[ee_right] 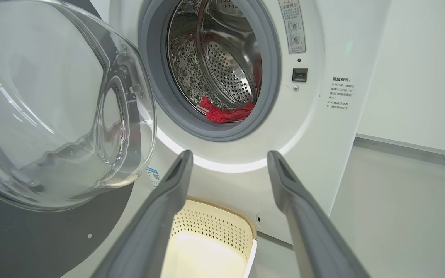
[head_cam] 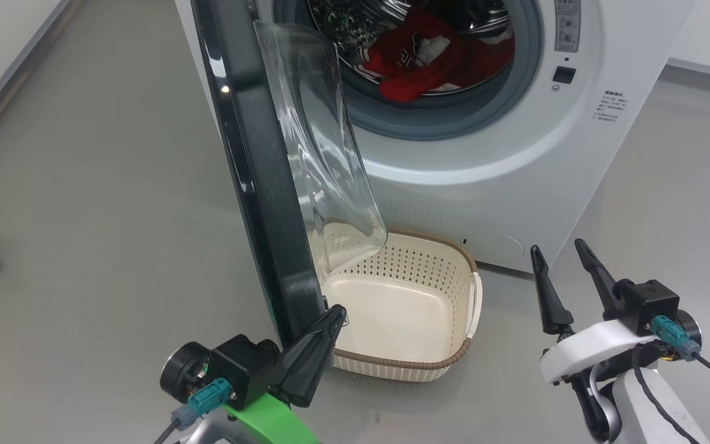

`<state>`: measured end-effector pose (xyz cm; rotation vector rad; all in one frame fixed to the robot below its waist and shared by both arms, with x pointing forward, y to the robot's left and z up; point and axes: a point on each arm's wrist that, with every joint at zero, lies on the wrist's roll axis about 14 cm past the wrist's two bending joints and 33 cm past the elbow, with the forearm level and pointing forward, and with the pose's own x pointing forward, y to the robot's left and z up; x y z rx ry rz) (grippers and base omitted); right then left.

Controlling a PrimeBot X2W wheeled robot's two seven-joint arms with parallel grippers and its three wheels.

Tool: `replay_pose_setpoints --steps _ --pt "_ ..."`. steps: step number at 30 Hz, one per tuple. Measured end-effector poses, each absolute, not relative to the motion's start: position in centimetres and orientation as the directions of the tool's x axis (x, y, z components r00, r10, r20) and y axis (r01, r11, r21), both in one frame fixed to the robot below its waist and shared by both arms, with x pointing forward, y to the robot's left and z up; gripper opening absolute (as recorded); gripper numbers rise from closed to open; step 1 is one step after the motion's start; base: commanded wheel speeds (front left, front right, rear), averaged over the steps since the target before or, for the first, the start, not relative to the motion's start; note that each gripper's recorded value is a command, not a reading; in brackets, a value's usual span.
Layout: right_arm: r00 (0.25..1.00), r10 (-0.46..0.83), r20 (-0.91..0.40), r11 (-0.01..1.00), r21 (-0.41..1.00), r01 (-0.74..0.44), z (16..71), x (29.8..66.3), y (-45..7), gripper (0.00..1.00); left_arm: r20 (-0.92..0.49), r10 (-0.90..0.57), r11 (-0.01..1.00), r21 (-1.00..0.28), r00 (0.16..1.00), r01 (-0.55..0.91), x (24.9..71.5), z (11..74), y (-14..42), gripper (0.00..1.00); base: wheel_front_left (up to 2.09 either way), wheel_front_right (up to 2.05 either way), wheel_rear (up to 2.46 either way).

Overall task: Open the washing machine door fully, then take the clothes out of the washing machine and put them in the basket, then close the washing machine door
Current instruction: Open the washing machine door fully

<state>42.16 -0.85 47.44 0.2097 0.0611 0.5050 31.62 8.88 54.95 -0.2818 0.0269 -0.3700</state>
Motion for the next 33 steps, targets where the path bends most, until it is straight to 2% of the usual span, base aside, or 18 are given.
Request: replay_pose_setpoints --steps 33 --pt "0.879 0.477 -0.025 0.860 0.221 -0.460 46.6 42.7 -1.2 1.00 0.012 -0.191 0.934 -0.305 0.982 0.185 32.5 54.7 12.4 0.00 0.00 0.00 0.00"
